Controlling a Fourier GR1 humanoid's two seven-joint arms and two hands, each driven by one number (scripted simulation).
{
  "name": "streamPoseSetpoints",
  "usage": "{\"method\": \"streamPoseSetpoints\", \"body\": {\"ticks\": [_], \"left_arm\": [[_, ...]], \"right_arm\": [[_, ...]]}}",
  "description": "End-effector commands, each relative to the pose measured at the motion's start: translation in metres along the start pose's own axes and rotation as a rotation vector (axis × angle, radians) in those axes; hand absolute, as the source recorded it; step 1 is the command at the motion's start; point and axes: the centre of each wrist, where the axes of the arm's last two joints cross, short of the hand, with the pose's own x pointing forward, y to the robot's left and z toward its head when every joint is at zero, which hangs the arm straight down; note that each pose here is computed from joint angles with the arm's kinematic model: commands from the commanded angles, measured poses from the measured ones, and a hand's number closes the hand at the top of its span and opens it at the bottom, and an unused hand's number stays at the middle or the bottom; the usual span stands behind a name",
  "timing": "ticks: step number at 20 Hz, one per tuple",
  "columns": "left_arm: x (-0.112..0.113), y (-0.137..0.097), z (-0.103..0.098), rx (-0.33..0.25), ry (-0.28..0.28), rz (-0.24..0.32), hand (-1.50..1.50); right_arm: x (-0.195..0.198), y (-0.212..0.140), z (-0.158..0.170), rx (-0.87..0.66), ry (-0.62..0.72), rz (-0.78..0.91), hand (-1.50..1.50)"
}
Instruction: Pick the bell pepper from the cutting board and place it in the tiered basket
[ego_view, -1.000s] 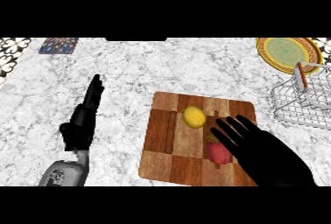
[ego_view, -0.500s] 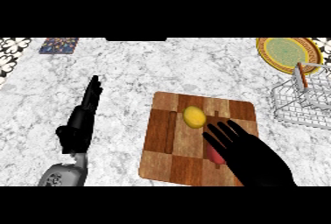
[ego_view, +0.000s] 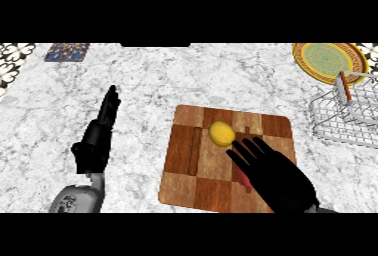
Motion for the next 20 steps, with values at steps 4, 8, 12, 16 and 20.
{"method": "streamPoseSetpoints", "body": {"ticks": [4, 8, 12, 16, 20], "left_arm": [[0.007, -0.013, -0.006, -0.009, 0.023, -0.005, 0.00], [0.006, -0.009, 0.004, -0.005, 0.003, 0.011, 0.00], [-0.005, 0.008, -0.019, -0.013, -0.010, -0.008, 0.00], [0.000, 0.004, 0.013, -0.006, 0.009, -0.009, 0.00], [0.008, 0.007, -0.006, -0.011, 0.014, 0.014, 0.00]], "right_arm": [[-0.002, 0.012, -0.006, 0.006, 0.017, -0.010, -1.50], [-0.014, 0.012, -0.028, -0.018, 0.002, -0.041, -1.50], [-0.017, 0.025, -0.018, 0.009, -0.004, -0.030, -1.50], [-0.007, 0.027, -0.024, 0.010, -0.001, -0.058, -1.50], [0.001, 0.040, -0.041, -0.040, -0.011, -0.094, -1.50]]}}
